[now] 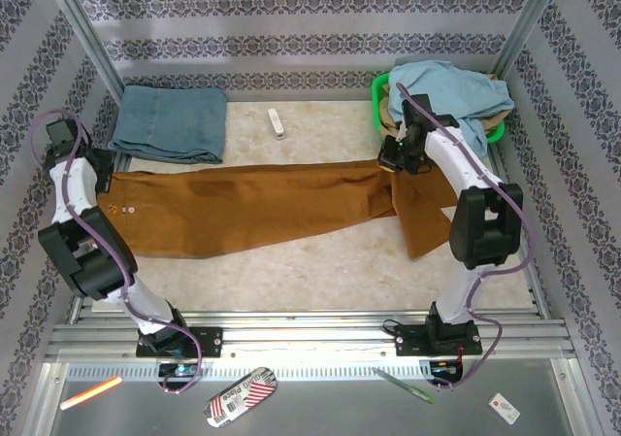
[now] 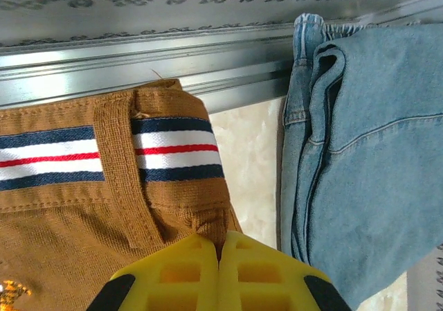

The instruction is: Fold and stack the trousers

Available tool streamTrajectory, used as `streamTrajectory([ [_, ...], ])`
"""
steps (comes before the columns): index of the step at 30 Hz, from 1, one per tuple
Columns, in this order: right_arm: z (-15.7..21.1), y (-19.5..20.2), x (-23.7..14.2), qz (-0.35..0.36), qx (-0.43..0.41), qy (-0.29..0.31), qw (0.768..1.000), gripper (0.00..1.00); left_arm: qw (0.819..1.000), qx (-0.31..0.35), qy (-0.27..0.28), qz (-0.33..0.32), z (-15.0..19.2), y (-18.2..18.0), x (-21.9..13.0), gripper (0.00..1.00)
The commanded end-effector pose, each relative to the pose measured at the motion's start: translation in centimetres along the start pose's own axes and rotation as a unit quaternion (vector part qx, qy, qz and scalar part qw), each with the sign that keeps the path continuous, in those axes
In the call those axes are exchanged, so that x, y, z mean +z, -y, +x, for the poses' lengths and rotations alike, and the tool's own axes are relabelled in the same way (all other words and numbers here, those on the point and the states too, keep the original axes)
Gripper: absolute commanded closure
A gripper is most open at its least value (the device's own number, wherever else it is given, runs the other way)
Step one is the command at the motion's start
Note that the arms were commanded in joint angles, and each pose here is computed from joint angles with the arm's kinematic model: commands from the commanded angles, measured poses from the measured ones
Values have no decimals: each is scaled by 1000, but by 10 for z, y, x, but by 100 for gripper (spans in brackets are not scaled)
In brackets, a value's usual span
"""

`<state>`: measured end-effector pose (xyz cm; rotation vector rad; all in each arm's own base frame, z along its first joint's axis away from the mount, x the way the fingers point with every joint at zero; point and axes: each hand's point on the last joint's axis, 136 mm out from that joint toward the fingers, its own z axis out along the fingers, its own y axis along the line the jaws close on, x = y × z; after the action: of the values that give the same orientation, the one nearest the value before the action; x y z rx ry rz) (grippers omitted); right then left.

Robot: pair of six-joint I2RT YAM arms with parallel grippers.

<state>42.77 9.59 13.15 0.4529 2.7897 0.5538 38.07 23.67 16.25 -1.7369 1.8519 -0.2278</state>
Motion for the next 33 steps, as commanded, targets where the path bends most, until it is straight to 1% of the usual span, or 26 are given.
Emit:
streamTrajectory([
  [1,-16,9,2,22,-5,5,1000,99,998,27,49,23,-23,29,3,100],
  [7,-31,13,20,36,-4,-5,999,94,999,34,41,-3,-21,25,32,100],
  [8,-34,14,21,38,-5,-3,999,93,999,35,38,-7,-21,25,37,97],
  [9,-37,15,23,42,-2,-3,999,90,999,36,32,-10,-19,24,43,91],
  [10,-39,15,24,44,0,-3,999,81,999,39,26,-13,-17,24,47,84],
  [11,-41,15,23,46,1,-1,999,71,999,41,23,-16,-15,25,50,74],
  [12,-44,15,22,50,2,3,999,69,999,43,19,-19,-13,24,54,65],
  [13,-46,14,18,49,1,7,999,70,999,46,15,-17,-12,26,56,63],
  [15,-48,11,11,49,-1,19,999,67,999,48,6,-7,-8,29,55,57],
  [16,-49,9,5,51,-5,24,998,67,999,52,5,6,-7,34,50,56],
  [20,-44,0,-18,65,-27,51,996,66,996,66,4,55,3,50,18,46],
  [21,-41,-3,-23,75,-36,59,995,66,994,73,-2,76,12,55,9,43],
  [23,-34,-12,-31,83,-54,69,993,65,990,93,-12,101,35,61,-12,43],
  [27,-11,-36,-33,83,-90,69,990,64,980,148,-36,126,99,53,-41,42],
  [30,16,-66,-20,56,-115,53,990,66,973,184,-55,129,148,35,-51,43],
  [33,44,-95,10,41,-147,18,988,69,964,218,-82,129,194,16,-50,44],
])
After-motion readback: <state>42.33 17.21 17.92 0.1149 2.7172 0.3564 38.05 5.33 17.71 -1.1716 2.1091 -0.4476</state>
